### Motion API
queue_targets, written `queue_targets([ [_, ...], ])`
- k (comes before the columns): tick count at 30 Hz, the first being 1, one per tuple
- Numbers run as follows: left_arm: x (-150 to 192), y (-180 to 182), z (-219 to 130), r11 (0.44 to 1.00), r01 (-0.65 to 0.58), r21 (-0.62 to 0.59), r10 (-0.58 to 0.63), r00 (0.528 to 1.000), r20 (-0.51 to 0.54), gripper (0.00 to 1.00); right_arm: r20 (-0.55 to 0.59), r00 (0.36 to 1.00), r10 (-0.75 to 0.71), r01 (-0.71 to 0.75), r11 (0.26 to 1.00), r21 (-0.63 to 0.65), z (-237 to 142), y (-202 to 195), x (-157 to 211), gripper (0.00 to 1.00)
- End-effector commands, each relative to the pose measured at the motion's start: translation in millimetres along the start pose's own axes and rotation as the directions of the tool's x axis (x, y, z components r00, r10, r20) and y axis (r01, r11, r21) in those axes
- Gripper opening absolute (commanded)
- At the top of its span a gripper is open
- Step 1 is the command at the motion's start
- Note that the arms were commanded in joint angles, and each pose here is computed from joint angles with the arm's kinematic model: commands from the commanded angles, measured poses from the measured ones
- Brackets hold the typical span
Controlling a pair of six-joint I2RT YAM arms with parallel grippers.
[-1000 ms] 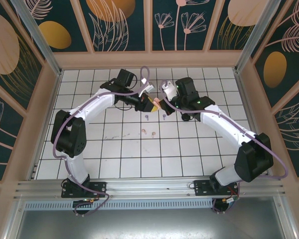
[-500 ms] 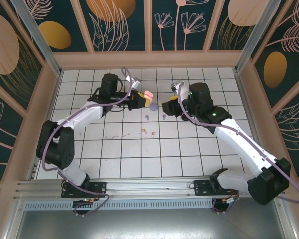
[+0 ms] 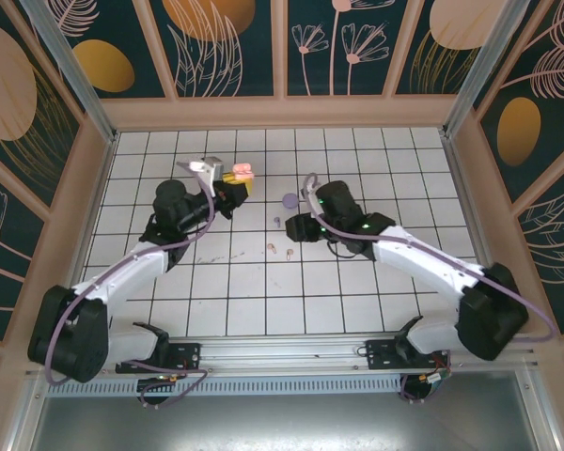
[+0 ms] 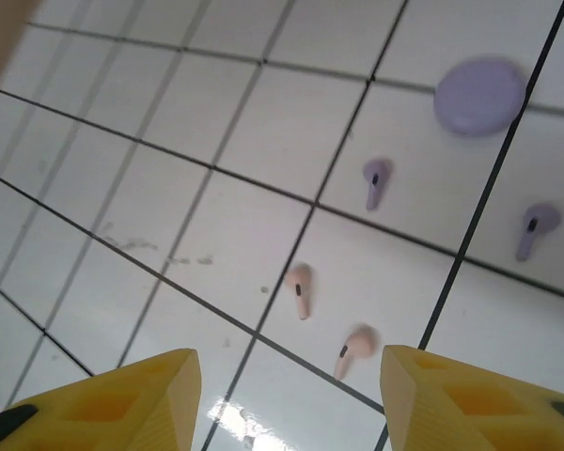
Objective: Insert wireless bluetooth earbuds into charging case
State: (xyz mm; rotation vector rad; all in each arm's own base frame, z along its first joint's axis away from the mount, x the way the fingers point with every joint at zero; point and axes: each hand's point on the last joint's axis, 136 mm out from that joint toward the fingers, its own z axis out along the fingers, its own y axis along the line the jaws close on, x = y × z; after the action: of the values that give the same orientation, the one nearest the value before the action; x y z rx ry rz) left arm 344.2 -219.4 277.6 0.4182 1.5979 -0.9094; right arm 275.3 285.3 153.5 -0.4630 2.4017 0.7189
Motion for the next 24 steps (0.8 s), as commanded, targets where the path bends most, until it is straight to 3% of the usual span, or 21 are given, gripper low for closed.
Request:
queue_targets([
  [1,-46,12,-18,0.992,-0.013,-0.128,0.039,0.979,0.201,0.00,-0.025,0.999,0.024,-0.023,0.998,0.055,25,1,2,0.52],
  [14,-61,21,-31,0.981,-0.005,-0.195,0.056,0.965,0.255,0.00,-0.299,0.950,-0.088,0.146,0.974,0.176,103,4,47,0.49],
  [24,-69,21,-35,0.978,-0.002,-0.207,0.059,0.961,0.269,0.00,-0.355,0.926,-0.126,0.212,0.953,0.217,125,-5,58,0.46],
])
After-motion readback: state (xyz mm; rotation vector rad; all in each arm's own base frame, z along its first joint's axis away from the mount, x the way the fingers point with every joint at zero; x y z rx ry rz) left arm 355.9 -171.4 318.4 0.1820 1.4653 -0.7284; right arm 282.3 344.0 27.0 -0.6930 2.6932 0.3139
